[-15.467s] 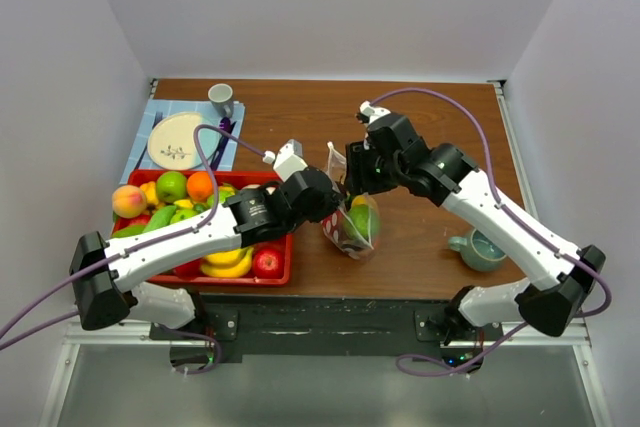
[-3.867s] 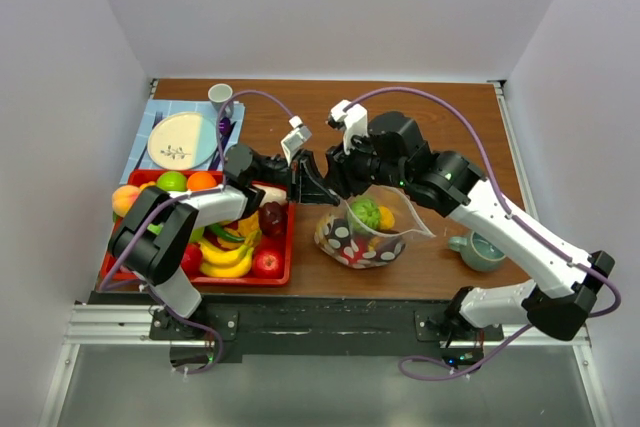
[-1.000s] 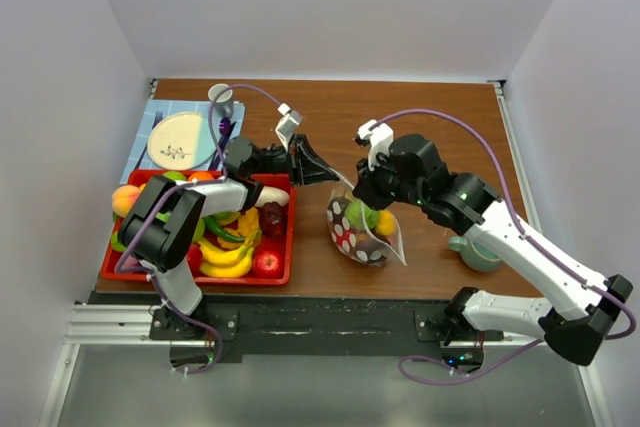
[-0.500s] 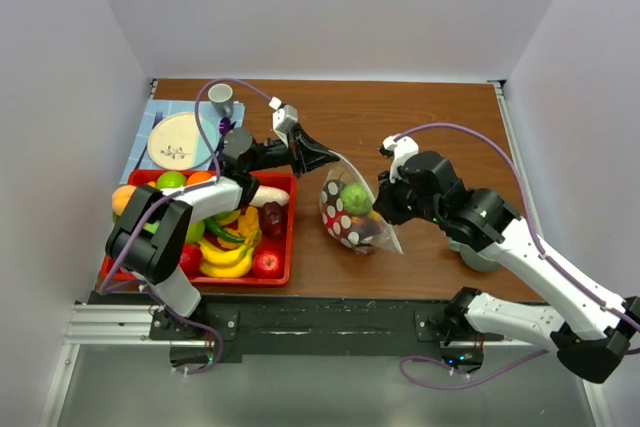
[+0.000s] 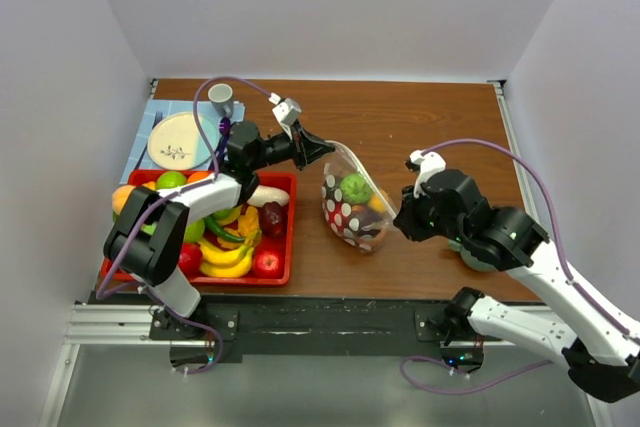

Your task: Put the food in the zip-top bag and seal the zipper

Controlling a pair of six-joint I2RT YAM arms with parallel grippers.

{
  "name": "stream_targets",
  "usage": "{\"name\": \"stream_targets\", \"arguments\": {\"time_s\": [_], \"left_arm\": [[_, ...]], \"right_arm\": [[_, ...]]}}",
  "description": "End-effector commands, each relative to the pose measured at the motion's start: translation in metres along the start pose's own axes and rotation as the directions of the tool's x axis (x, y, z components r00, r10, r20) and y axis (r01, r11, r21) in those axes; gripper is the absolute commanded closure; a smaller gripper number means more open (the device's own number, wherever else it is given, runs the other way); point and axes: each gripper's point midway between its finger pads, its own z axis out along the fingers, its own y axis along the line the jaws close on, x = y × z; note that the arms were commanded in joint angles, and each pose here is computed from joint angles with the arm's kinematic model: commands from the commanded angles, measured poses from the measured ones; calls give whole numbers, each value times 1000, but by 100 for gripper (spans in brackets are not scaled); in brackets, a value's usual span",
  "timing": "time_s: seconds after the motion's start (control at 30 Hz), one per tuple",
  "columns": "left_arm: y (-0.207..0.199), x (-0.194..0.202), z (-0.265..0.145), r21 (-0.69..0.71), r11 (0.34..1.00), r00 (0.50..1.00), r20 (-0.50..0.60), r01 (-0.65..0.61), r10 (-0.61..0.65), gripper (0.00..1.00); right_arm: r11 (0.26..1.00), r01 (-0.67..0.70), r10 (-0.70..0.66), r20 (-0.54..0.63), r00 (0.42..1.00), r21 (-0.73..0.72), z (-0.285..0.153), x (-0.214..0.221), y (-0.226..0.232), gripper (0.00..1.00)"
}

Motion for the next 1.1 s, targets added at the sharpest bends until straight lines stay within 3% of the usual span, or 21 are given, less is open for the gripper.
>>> {"name": "stream_targets", "arguments": {"time_s": [0.0, 0.27, 0.37, 0.47, 0.5, 0.57, 0.6, 0.67, 0.77, 0.83, 0.87, 1.07], "left_arm": [[19, -45, -5, -107, 989, 989, 98, -102, 113, 100], [19, -43, -2, -95, 991, 990, 94, -96, 105, 100], [17, -42, 0, -75, 993, 991, 89, -90, 96, 100], [18, -40, 1, -77, 994, 994, 82, -73, 79, 100], [17, -42, 2, -77, 994, 993, 83, -74, 80, 100], [16, -39, 3, -74, 995, 995, 74, -64, 69, 100], [16, -39, 3, -75, 995, 995, 72, -63, 69, 100], [17, -39, 4, -82, 995, 996, 64, -53, 58, 100], [18, -41, 2, -113, 993, 997, 63, -43, 50, 70], [19, -44, -1, -137, 990, 997, 63, -37, 46, 40], [19, -47, -3, -147, 988, 997, 66, -35, 45, 1], [29, -65, -25, -339, 938, 995, 92, 71, -42, 0]], "right_arm": [[999, -31, 32, -34, 999, 41, -15, 17, -12, 89], [998, -42, 42, -18, 999, 42, -23, 17, -15, 88], [998, -41, 42, -17, 999, 43, -21, 18, -15, 81], [997, -51, 51, 10, 999, 54, -22, 8, -15, 57], [996, -64, 62, 36, 997, 67, -25, -1, -15, 42], [989, -82, 72, 80, 994, 126, -28, -14, -24, 31], [987, -95, 81, 106, 991, 133, -34, -24, -24, 20], [981, -105, 84, 132, 988, 161, -34, -35, -26, 13], [981, -129, 100, 194, 976, 145, -31, -57, -20, 7], [980, -135, 105, 199, 974, 145, -25, -61, -17, 5], [978, -145, 110, 220, 969, 151, -23, -66, -18, 2], [977, -157, 120, 236, 964, 145, -1, -79, -10, 1]]}}
